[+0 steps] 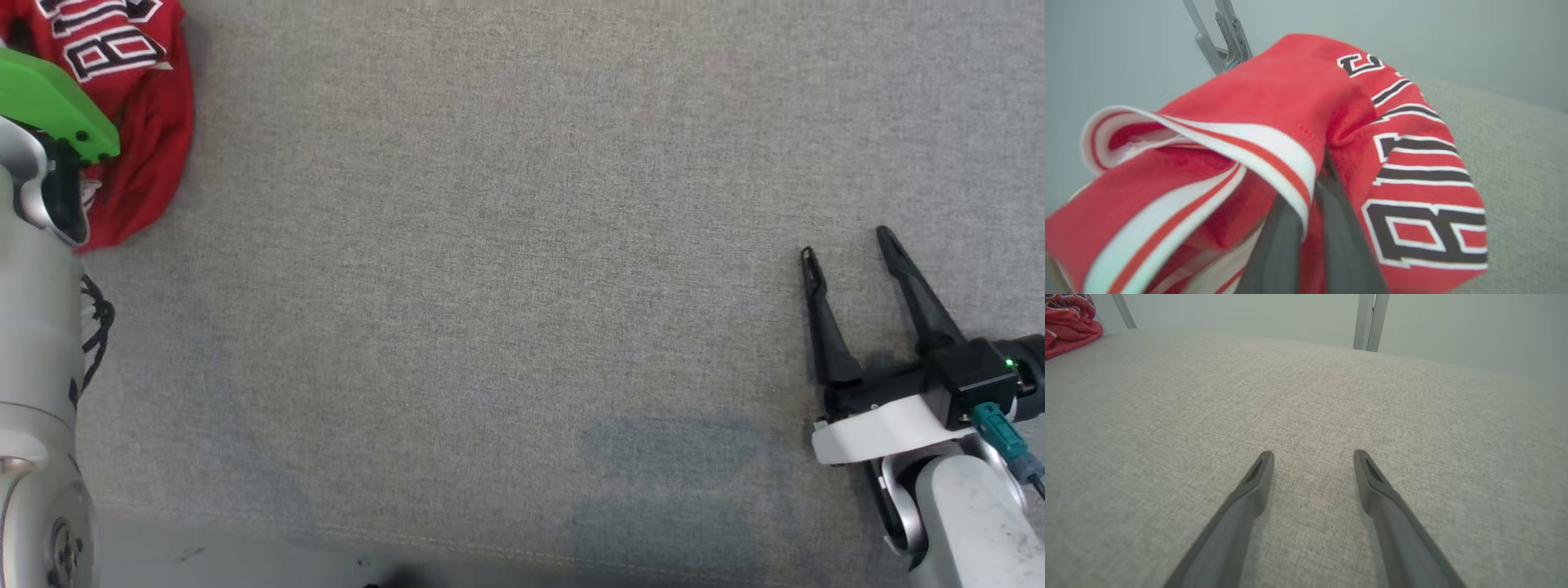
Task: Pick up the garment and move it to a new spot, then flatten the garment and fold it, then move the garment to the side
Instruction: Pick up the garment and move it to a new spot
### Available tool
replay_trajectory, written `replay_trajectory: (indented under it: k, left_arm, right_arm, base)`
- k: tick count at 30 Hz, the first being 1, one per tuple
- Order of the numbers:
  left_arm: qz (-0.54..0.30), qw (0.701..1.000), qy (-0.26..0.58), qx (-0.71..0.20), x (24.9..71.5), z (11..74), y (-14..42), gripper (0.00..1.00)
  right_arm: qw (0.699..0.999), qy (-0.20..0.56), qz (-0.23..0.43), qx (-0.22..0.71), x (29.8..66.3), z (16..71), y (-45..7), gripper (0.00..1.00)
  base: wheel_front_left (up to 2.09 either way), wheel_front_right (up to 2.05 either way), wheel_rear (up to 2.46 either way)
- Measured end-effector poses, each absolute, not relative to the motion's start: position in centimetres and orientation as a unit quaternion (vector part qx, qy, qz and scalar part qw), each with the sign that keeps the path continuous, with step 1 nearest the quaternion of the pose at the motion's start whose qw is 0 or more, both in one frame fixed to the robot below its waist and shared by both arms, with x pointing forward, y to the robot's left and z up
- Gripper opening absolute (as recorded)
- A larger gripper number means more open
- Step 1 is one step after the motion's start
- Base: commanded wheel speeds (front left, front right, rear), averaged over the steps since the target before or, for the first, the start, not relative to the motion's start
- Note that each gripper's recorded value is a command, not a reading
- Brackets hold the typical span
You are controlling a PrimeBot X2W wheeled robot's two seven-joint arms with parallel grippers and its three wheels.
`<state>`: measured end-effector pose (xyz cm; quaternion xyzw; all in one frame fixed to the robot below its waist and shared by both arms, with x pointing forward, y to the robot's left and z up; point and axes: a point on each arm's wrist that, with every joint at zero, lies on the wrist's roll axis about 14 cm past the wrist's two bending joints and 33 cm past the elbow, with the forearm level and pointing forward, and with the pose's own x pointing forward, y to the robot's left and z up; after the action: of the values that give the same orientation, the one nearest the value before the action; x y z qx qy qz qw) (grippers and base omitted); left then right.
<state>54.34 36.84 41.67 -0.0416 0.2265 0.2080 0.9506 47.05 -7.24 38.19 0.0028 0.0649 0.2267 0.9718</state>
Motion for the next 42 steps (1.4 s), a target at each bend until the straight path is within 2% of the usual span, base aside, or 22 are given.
replay_trajectory:
  k: [7,14,23,30,38,42]
  left_arm:
    - [0.175,0.977,0.122,0.007,55.1,48.8,37.0,0.00]
    - [0.137,0.991,0.008,0.009,55.0,58.3,35.6,0.00]
    - [0.072,0.994,-0.072,0.026,54.6,66.1,31.1,0.00]
    - [-0.022,0.993,-0.114,0.019,55.4,70.3,22.7,0.00]
    - [-0.138,0.982,-0.131,0.010,54.8,71.7,12.4,0.00]
    - [-0.200,0.974,-0.110,-0.006,53.9,70.4,6.8,0.00]
  right_arm:
    - [0.971,0.051,0.233,0.027,45.6,40.7,-5.6,1.00]
    - [0.972,0.021,0.232,0.041,43.4,44.5,-4.7,1.00]
    - [0.981,-0.017,0.189,0.036,41.8,48.3,-7.3,1.00]
    - [0.990,-0.054,0.128,0.024,40.5,51.1,-11.6,1.00]
    - [0.995,-0.082,0.051,0.026,38.1,53.2,-16.8,1.00]
    - [0.995,-0.091,0.009,0.031,36.5,53.8,-19.6,1.00]
  base:
    - [0.00,0.00,0.00]
    - [0.00,0.00,0.00]
    - [0.00,0.00,0.00]
    - [0.00,0.00,0.00]
    - [0.00,0.00,0.00]
    - [0.00,0.00,0.00]
